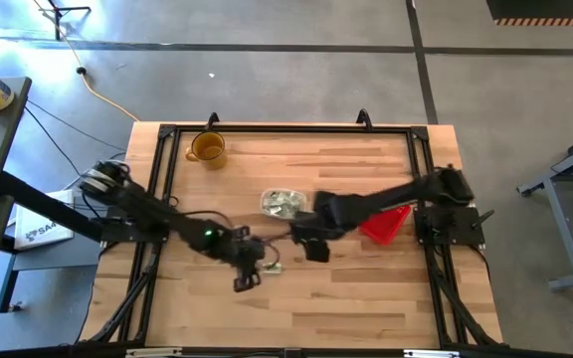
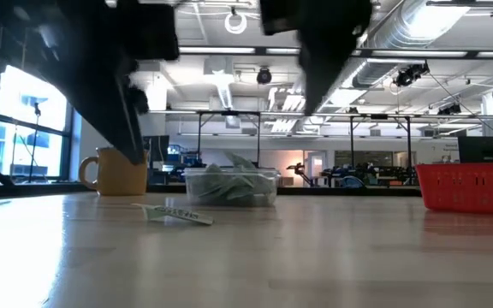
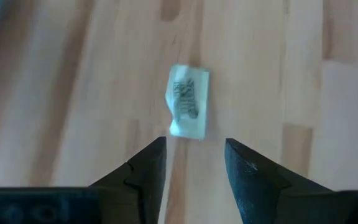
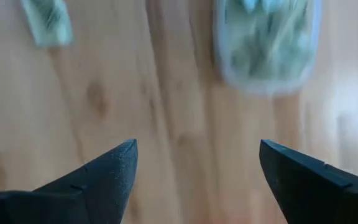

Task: Pick and place items into bin
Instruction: Put the white stevia packet into the transparent bin

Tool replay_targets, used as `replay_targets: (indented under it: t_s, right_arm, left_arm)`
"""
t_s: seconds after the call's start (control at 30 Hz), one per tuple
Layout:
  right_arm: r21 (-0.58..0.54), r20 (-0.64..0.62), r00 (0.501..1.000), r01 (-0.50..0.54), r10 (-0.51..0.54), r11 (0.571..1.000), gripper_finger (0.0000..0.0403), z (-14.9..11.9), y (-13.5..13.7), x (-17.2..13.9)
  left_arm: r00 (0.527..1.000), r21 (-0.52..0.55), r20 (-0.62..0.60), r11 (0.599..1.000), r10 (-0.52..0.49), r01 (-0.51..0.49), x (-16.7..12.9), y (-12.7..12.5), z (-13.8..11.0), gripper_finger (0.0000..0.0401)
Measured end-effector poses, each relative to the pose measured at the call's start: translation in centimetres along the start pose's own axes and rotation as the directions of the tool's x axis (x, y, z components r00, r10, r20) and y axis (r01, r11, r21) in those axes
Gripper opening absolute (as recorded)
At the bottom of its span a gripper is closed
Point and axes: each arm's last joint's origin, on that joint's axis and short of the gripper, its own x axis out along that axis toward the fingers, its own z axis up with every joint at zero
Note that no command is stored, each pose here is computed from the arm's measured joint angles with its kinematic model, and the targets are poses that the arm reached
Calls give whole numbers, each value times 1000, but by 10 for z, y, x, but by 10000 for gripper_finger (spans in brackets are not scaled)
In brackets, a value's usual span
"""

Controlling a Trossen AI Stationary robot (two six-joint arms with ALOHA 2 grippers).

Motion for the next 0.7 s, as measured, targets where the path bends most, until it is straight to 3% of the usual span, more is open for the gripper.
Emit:
replay_targets:
  t_s: [0.23,0.43,0.57,0.7]
  right_arm:
    - [217,6,1000,1,-2,976,328,-57,27,-14]
    - [252,-17,1000,15,-11,968,328,-76,42,-3]
    - [272,-4,999,34,-35,962,328,-83,47,4]
    - [289,6,998,55,-59,956,326,-90,53,7]
  left_arm:
    - [989,-42,-141,998,-49,44,38,14,17,253]
    - [986,17,-155,998,-61,64,55,10,24,290]
    - [988,54,-152,998,-11,19,66,10,24,255]
    - [991,118,-118,992,66,-52,75,11,24,166]
